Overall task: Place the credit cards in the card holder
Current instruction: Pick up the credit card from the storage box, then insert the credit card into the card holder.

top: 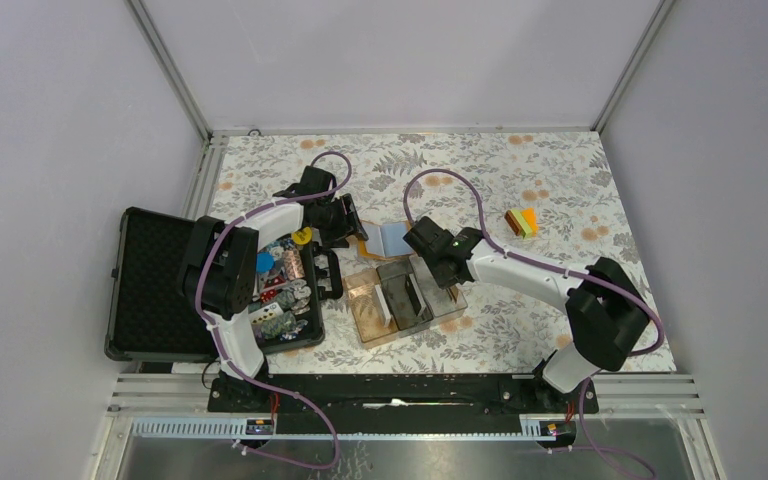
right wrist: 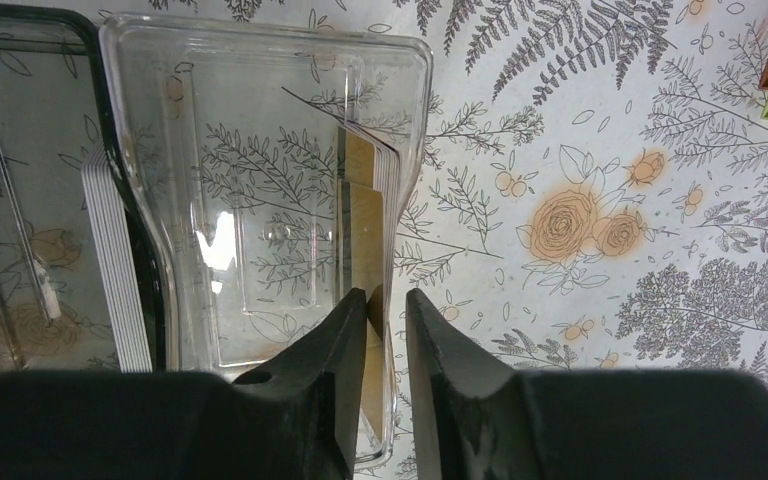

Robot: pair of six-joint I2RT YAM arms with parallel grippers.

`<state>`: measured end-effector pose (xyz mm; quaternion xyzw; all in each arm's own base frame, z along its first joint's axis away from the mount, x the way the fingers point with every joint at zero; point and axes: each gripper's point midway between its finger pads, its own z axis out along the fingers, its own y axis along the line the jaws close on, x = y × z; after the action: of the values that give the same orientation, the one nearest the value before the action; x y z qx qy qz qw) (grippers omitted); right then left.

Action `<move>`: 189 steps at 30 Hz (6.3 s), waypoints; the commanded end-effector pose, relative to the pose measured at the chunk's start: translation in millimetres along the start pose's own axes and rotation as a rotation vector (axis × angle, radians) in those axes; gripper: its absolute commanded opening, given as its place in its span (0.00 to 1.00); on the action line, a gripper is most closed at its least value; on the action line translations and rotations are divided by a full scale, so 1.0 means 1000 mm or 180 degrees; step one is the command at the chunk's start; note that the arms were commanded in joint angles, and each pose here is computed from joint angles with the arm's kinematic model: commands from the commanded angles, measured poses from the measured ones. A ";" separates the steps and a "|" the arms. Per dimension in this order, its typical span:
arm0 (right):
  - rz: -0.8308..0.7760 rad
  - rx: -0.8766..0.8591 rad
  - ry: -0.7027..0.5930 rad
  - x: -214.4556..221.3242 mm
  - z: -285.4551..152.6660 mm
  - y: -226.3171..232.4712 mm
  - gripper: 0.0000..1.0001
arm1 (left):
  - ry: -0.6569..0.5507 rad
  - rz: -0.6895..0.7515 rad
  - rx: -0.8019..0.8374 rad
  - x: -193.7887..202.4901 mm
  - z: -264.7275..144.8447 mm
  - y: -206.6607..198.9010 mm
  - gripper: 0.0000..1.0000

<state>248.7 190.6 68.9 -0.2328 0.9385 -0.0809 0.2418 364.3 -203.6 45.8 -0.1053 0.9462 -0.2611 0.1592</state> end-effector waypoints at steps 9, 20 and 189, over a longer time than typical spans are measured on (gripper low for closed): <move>0.0106 -0.0113 -0.0199 -0.017 -0.025 0.000 0.16 | -0.0109 0.0074 0.0145 -0.015 -0.005 -0.018 0.58; 0.0236 -0.0409 -0.0319 -0.025 -0.046 0.008 0.06 | -0.0216 0.0135 0.0104 -0.021 -0.014 -0.019 0.77; 0.1166 -0.0170 -0.0727 -0.137 0.093 0.004 0.01 | 0.0391 -0.0127 0.0350 0.004 0.019 -0.052 0.00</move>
<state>388.6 250.3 30.8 -0.0830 0.9403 0.0202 0.3295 368.4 -252.8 55.1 -0.1007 0.9403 -0.3094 0.0995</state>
